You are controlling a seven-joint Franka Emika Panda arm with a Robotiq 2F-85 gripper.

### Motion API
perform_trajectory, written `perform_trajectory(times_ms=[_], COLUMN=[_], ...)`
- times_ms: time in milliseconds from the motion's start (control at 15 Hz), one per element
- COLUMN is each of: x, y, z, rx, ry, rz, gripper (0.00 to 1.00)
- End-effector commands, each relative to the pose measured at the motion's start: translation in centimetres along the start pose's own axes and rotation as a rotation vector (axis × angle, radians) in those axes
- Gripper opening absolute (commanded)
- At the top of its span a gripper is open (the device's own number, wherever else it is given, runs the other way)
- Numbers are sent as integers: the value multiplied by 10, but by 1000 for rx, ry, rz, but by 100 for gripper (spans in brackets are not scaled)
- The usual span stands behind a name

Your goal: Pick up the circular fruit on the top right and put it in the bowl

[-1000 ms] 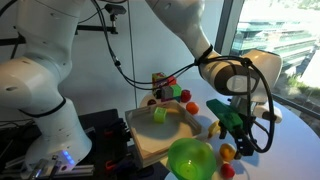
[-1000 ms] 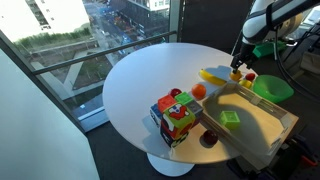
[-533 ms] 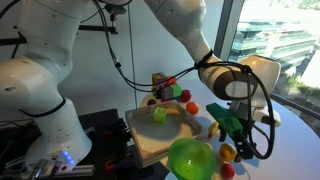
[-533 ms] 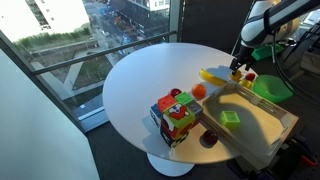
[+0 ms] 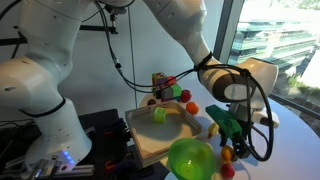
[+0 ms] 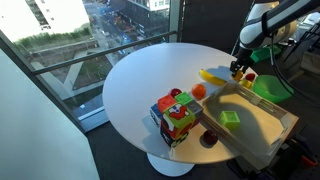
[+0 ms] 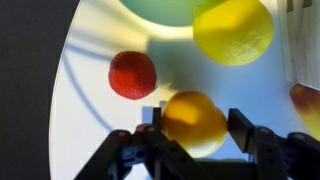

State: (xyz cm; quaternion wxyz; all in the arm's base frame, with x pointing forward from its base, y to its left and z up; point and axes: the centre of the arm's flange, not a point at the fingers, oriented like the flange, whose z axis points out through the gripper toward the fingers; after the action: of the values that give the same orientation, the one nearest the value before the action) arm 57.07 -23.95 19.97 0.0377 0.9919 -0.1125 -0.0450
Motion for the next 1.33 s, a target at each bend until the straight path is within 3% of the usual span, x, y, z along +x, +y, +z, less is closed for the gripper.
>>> perform_trajectory(times_ms=[0, 800, 1267], x=[5, -18, -51], y=[7, 16, 25], z=[-9, -56, -90], rx=[25, 41, 55], ry=[7, 0, -43], rz=[3, 32, 35], gripper=[42, 42, 42])
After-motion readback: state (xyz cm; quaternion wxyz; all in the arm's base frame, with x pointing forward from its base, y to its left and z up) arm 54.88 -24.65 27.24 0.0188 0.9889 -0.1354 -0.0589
